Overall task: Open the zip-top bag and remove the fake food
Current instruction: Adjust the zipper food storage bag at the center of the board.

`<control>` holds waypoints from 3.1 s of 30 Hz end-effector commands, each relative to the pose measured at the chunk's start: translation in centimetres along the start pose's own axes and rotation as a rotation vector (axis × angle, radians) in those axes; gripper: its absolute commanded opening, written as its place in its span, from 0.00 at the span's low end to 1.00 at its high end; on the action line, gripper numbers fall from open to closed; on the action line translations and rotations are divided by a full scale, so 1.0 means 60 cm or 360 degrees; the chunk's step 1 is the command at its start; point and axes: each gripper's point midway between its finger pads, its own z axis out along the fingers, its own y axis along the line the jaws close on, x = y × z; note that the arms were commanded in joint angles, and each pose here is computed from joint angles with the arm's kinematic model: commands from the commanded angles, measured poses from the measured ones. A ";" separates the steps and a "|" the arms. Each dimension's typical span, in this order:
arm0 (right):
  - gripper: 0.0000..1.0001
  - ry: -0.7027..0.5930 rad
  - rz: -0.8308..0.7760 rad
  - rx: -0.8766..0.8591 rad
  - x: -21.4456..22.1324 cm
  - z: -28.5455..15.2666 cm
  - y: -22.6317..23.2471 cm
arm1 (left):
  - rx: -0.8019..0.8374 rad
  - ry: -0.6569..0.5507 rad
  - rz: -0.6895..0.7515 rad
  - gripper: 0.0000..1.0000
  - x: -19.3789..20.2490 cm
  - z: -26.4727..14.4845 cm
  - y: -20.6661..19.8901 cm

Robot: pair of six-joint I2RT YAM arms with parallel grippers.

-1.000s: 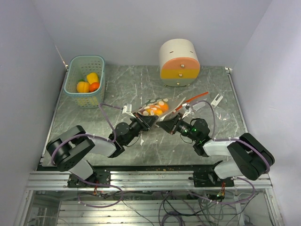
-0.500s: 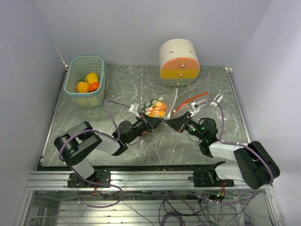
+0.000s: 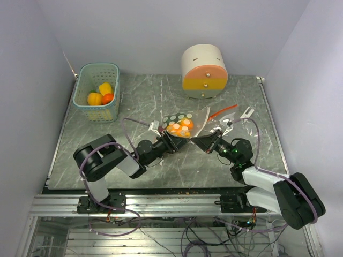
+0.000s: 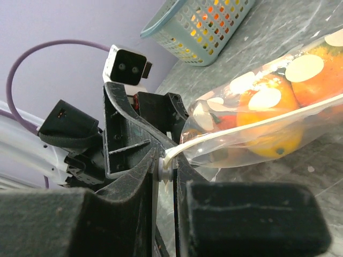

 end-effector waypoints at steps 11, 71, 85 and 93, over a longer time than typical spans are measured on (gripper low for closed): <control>0.08 -0.0110 -0.0026 0.0010 -0.018 0.008 -0.012 | 0.0345 0.0029 -0.0261 0.63 0.045 0.001 -0.078; 0.00 -0.0133 -0.0062 -0.0016 -0.114 0.000 0.135 | -0.0361 -0.0379 0.1914 0.64 -0.034 0.020 -0.186; 0.23 -0.0136 -0.0157 0.0049 -0.124 -0.007 0.135 | -0.0297 -0.0386 0.1765 0.07 -0.060 0.011 -0.200; 0.57 -0.0173 -0.0412 0.0196 -0.147 -0.032 0.128 | -0.0052 -0.0262 0.1435 0.07 -0.122 -0.022 -0.166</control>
